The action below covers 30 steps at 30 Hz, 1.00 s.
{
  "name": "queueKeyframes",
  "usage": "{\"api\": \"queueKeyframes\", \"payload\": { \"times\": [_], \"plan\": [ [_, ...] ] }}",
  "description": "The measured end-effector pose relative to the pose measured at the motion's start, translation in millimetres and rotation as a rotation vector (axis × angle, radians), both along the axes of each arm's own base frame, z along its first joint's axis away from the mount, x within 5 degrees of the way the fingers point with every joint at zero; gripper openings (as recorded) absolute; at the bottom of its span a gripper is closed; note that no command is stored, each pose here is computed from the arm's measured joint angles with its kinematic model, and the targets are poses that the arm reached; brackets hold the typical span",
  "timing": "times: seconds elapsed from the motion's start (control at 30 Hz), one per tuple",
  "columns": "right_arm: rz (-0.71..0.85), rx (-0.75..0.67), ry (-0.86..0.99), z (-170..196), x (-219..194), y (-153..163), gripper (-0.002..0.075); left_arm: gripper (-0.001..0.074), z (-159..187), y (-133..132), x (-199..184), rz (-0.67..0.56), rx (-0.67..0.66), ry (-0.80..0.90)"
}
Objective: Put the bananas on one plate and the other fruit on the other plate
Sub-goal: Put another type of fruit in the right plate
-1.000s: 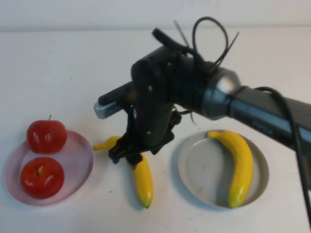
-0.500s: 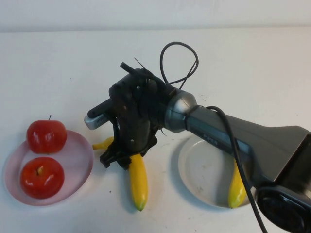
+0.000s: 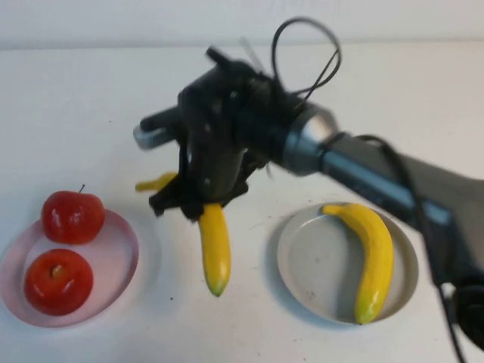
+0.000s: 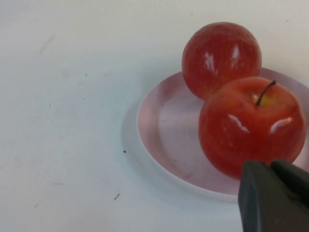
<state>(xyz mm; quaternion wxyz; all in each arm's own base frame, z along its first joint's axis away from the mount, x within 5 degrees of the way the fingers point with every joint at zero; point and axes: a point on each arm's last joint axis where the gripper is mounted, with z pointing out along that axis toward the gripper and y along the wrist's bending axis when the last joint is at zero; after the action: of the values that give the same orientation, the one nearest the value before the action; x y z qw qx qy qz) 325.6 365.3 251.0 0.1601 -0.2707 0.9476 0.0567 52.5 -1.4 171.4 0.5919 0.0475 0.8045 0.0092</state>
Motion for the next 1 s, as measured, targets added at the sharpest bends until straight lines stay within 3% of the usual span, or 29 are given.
{"api": "queueKeyframes", "payload": {
  "times": [0.13, 0.27, 0.57, 1.0],
  "plan": [
    [-0.079, 0.035, -0.052, 45.9, -9.9, -30.8, 0.0310, 0.0003, 0.0, 0.0, 0.0, 0.000, 0.000, 0.000],
    [-0.216, 0.010, -0.041, 58.0, -17.9, -71.7, 0.0310, 0.0003, 0.0, 0.0, 0.0, 0.000, 0.000, 0.000],
    [-0.458, -0.155, 0.137, 0.2, -24.8, -137.8, 0.0310, 0.0003, 0.0, 0.0, 0.0, 0.000, 0.000, 0.000],
    [-0.488, -0.130, 0.153, -28.4, -16.3, -147.0, 0.0310, 0.0003, 0.0, 0.0, 0.0, 0.000, 0.000, 0.000]
  ]
}}
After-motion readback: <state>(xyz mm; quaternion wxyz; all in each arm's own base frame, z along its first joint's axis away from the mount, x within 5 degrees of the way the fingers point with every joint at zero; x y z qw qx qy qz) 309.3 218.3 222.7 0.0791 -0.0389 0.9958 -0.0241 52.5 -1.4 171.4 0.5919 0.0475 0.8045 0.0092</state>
